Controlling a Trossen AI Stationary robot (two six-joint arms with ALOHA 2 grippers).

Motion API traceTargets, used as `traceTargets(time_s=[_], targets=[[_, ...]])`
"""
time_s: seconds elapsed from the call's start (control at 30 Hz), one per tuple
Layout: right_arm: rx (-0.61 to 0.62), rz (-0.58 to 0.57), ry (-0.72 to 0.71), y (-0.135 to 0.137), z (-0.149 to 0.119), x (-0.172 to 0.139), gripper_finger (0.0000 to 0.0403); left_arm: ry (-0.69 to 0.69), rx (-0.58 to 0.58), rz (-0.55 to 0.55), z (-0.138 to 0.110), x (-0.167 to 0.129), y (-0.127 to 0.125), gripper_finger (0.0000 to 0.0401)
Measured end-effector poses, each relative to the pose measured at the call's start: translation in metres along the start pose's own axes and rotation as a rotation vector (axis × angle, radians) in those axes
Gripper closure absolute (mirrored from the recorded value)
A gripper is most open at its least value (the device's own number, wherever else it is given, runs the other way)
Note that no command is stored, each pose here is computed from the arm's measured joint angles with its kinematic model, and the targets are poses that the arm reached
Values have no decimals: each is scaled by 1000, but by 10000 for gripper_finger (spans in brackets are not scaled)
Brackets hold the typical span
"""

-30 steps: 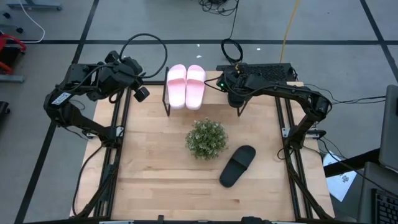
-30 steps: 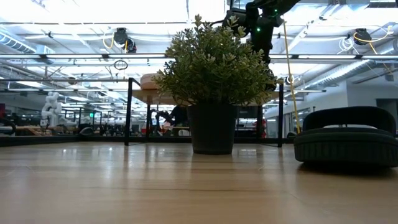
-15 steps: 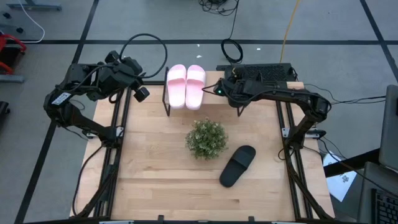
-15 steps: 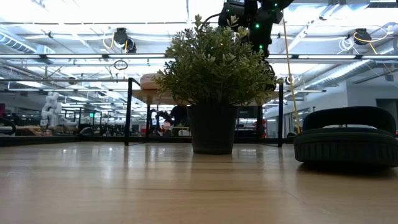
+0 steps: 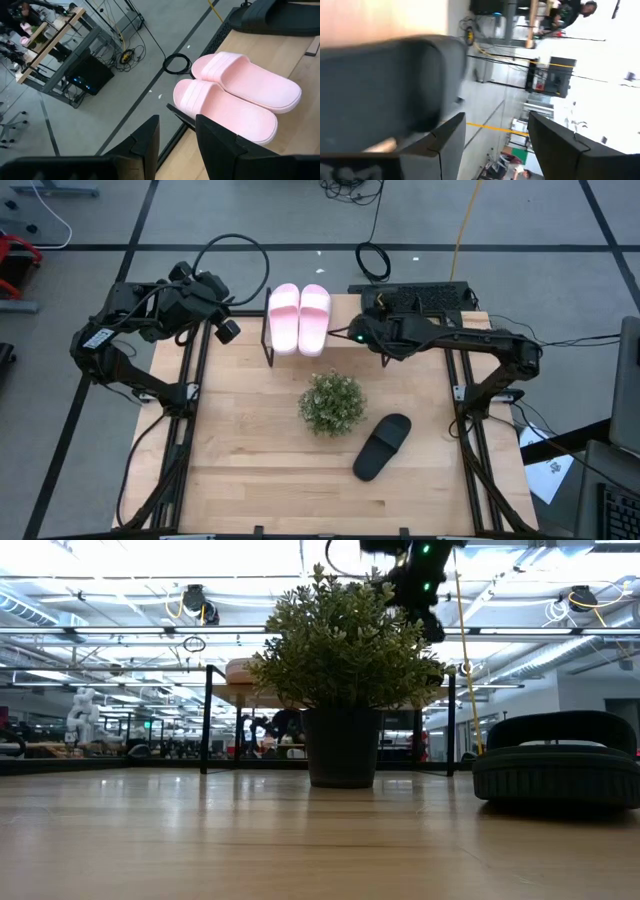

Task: Pick and place slides into the shelf
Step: Put the black slide on the shelf

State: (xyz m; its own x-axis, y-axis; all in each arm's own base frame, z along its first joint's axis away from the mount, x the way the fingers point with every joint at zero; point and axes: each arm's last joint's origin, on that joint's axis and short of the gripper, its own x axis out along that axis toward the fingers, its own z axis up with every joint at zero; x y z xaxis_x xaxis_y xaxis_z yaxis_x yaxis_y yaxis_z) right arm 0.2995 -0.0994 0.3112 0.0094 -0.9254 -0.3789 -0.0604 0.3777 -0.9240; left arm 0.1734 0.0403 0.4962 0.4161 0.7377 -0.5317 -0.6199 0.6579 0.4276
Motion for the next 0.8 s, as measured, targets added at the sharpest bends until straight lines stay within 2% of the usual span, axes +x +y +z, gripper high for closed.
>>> traceTargets(time_s=[0.3, 0.37, 0.47, 0.53, 0.67, 0.8], targets=[[86, -225, -36, -24, -27, -61, 199, 0, 10, 0, 0, 0, 0, 267], [143, -240, -91, -26, -33, -78, 199, 0, 9, 0, 0, 0, 0, 267], [290, -220, -214, -30, -42, -103, 199, 0, 10, 0, 0, 0, 0, 267], [406, -162, -322, -31, -48, -119, 199, 0, 10, 0, 0, 0, 0, 267], [605, 87, -583, -28, -66, -153, 199, 0, 10, 0, 0, 0, 0, 267], [654, 335, -769, -22, -84, -182, 200, 0, 17, -1, 0, 0, 0, 267]])
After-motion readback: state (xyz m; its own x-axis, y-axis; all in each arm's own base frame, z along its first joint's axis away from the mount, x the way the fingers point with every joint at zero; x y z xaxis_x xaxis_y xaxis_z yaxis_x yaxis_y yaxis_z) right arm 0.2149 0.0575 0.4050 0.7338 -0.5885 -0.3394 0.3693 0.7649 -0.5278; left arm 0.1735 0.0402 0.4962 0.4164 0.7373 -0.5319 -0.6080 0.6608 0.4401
